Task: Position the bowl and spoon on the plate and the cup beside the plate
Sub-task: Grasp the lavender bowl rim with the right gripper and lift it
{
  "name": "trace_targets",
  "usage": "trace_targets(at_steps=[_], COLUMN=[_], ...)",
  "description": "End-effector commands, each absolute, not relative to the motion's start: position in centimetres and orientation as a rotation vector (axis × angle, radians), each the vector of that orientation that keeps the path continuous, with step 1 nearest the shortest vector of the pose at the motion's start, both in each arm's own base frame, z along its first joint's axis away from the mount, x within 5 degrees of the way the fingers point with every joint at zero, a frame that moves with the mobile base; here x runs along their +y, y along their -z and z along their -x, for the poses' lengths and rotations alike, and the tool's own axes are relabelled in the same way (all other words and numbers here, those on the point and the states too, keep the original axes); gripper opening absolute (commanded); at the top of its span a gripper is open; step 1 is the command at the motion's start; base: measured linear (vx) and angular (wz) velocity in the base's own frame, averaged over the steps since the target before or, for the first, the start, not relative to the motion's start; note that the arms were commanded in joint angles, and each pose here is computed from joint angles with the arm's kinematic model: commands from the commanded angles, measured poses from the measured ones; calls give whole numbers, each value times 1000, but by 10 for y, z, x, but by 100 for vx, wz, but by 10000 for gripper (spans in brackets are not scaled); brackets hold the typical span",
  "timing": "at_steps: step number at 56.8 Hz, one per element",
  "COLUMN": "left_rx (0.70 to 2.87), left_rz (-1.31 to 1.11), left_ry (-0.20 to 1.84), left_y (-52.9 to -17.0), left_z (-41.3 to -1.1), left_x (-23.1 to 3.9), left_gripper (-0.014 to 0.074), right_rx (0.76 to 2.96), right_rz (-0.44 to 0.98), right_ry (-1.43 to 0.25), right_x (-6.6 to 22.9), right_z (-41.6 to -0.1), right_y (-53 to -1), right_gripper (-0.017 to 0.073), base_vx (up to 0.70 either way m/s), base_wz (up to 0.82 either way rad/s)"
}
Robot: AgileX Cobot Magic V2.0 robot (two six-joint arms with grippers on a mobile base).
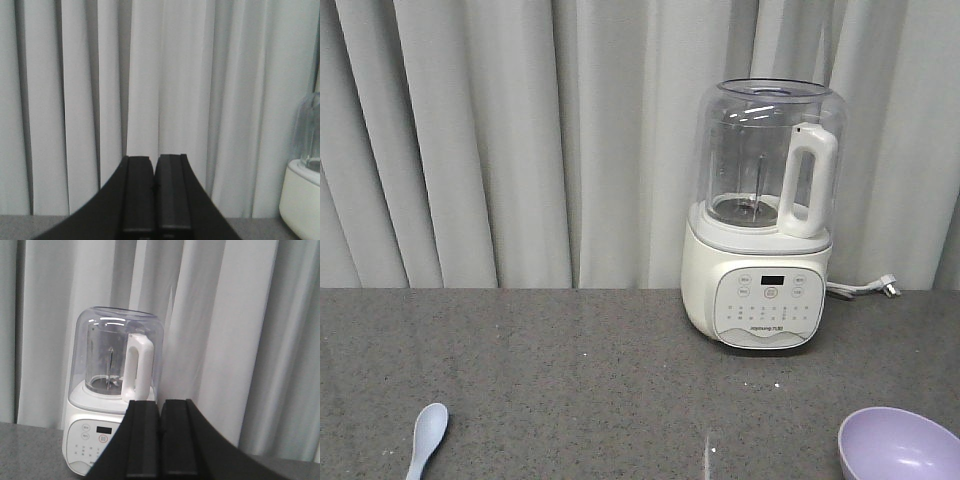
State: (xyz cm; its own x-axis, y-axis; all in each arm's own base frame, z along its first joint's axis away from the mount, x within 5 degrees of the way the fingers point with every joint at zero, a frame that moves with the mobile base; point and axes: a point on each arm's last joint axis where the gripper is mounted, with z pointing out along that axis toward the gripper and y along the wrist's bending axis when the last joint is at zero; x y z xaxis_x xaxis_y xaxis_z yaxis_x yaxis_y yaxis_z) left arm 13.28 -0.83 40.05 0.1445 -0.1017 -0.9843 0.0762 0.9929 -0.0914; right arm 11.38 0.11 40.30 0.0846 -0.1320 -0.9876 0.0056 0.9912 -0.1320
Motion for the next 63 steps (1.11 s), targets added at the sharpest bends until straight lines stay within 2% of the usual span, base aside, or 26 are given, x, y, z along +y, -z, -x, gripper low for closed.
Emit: trace_targets(at_steps=[1,6,11,17,19,25,31,38,48,57,63], left_rx=[1324,1324,1324,1325,1324,1325,1334,1353,1381,1426,1442], left_rz=[14,14,8,-27,-29,-26,18,46,43,46,40], left_ry=[139,139,132,94,91,95,147,175,164,155,142], left_y=[-417,-417,-417,-417,-417,-417,-417,-415,-412,-408,-407], left_z=[-134,-134,-134,-134,-134,-134,-134,-134,-135,-135,-136], left_x=[-9,-9,-9,-10,-10,-10,-9,-9,-9,-8,-8], left_gripper=[11,48,137,279,337,482,555,559,559,559,559], right_rx=[1394,1398,1397,1400,1398,1378,1380,1604,2091,2361,2466], right_rz=[107,107,107,107,107,107,89,-25,-217,-241,-280], right_ry=[105,107,107,107,106,105,82,6,116,164,180], right_x=[2,2,2,2,2,2,2,-1,-13,-13,-20], right_z=[-115,-115,-115,-115,-115,-115,-115,-125,-195,-260,-284], right_y=[-419,-419,-419,-418,-419,-420,-420,-420,-409,-367,-337], right_gripper=[-3,22,106,277,365,557,659,640,573,564,564], base_vx=[0,0,0,0,0,0,0,0,0,0,0], base_wz=[0,0,0,0,0,0,0,0,0,0,0])
